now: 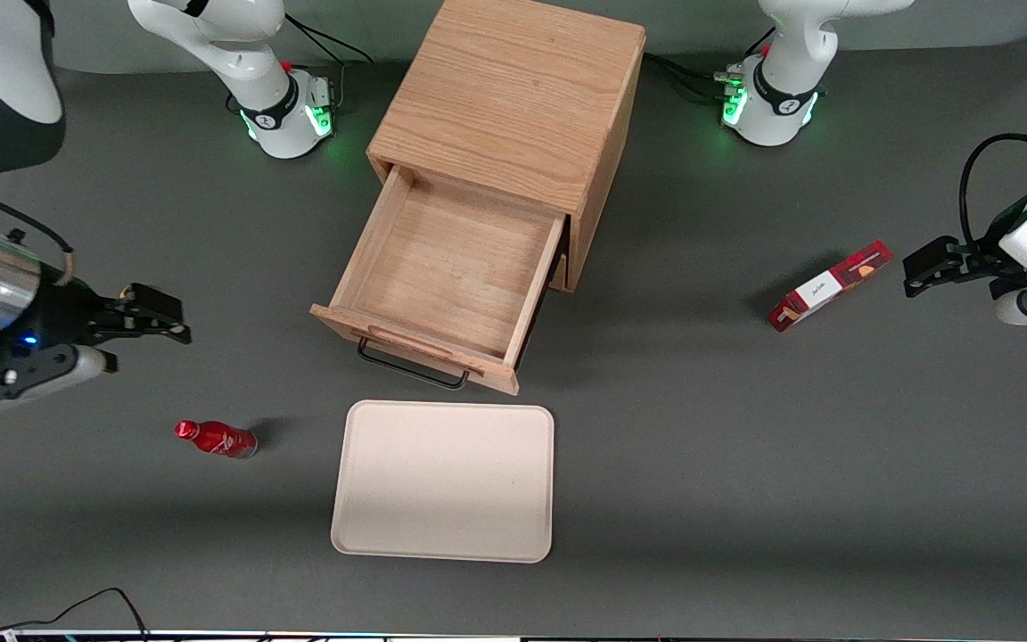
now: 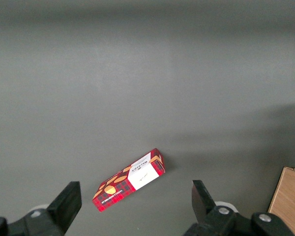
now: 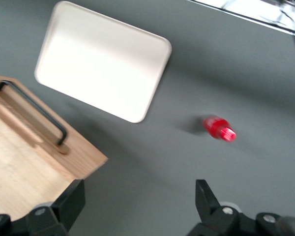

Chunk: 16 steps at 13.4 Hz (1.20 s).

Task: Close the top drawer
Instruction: 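Move the right gripper toward the open drawer's front panel beside the handle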

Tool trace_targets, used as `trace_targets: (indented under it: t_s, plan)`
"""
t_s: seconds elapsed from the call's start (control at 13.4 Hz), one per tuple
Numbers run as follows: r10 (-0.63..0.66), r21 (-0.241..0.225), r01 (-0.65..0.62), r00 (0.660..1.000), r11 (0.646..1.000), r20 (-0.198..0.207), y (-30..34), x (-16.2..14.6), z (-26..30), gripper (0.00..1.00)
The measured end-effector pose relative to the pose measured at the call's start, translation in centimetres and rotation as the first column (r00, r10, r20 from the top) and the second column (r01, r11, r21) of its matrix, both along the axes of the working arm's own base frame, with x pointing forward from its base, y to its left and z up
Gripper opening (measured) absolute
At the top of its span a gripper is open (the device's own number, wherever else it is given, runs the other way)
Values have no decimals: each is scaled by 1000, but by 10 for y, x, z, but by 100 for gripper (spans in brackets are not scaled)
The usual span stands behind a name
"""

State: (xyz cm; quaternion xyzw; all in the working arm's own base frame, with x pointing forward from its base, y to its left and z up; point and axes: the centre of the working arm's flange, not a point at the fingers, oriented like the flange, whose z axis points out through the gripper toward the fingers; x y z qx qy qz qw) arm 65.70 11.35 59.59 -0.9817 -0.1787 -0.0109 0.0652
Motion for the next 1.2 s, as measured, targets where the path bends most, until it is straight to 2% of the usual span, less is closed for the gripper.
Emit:
trace_targets:
  t_s: [0.37,0.52,0.75,0.9,1.2]
  plan:
    - [214,16,-214,977,977,19,55,7,-19,100]
    - [326,14,-327,945,945,37,71,8,-28,100]
    - [488,12,-488,872,873,45,83,14,-47,100]
    - [519,25,-520,854,854,46,91,13,-51,100]
    - [544,47,-545,838,837,45,103,14,-62,100]
